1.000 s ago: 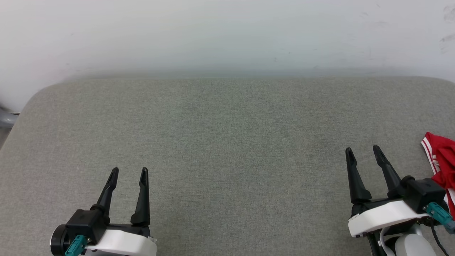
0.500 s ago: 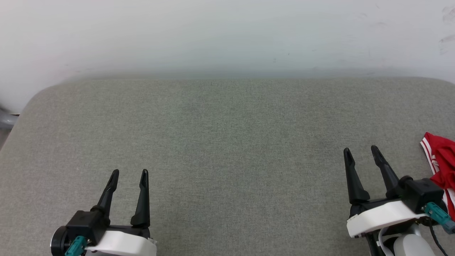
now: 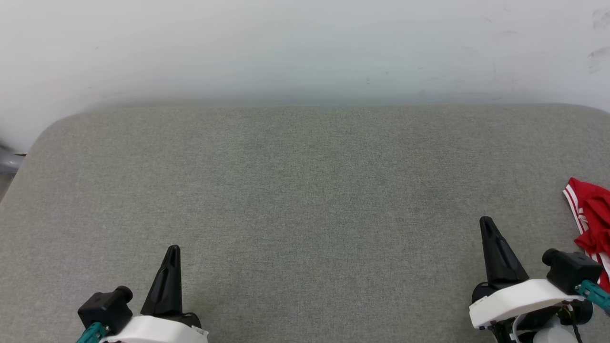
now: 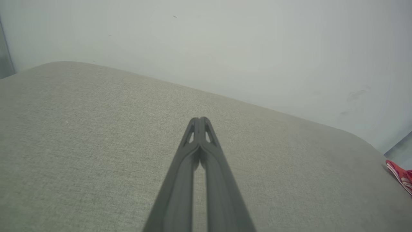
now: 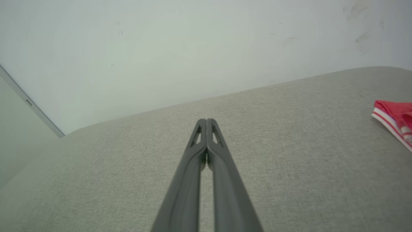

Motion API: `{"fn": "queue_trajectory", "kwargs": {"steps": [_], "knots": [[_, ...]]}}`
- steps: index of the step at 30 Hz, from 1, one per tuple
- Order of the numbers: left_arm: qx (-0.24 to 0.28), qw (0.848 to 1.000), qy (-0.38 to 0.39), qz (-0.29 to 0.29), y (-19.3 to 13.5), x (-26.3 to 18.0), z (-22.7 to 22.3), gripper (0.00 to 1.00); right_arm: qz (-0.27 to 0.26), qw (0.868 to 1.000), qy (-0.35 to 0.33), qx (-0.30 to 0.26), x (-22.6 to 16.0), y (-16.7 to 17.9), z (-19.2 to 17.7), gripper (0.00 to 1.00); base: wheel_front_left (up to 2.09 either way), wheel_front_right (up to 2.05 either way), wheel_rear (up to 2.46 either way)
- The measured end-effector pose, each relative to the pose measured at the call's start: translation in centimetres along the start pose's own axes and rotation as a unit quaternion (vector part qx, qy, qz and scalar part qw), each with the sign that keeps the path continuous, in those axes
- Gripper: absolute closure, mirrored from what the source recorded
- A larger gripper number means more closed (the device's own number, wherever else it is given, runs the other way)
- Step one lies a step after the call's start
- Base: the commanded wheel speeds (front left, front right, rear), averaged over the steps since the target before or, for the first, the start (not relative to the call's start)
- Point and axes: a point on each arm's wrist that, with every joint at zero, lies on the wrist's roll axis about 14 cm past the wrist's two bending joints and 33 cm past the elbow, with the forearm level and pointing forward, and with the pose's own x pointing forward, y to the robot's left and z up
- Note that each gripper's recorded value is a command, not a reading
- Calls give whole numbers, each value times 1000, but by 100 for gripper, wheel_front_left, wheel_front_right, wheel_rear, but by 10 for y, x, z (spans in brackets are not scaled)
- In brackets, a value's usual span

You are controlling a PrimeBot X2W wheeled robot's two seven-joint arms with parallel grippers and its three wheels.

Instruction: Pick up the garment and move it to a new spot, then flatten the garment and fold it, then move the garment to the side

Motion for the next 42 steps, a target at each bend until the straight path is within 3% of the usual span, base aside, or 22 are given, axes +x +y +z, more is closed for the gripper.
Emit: {"fn": "queue_trajectory", "kwargs": {"steps": [20, 42], "knots": [[-156, 987, 11, 29, 9, 8, -2, 100, -35, 987, 9, 154, -2, -14, -2, 100, 0, 0, 0], [-298, 953, 19, 44, 14, 13, -4, 100, -53, 953, 12, 297, -2, -22, -3, 100, 0, 0, 0]]}}
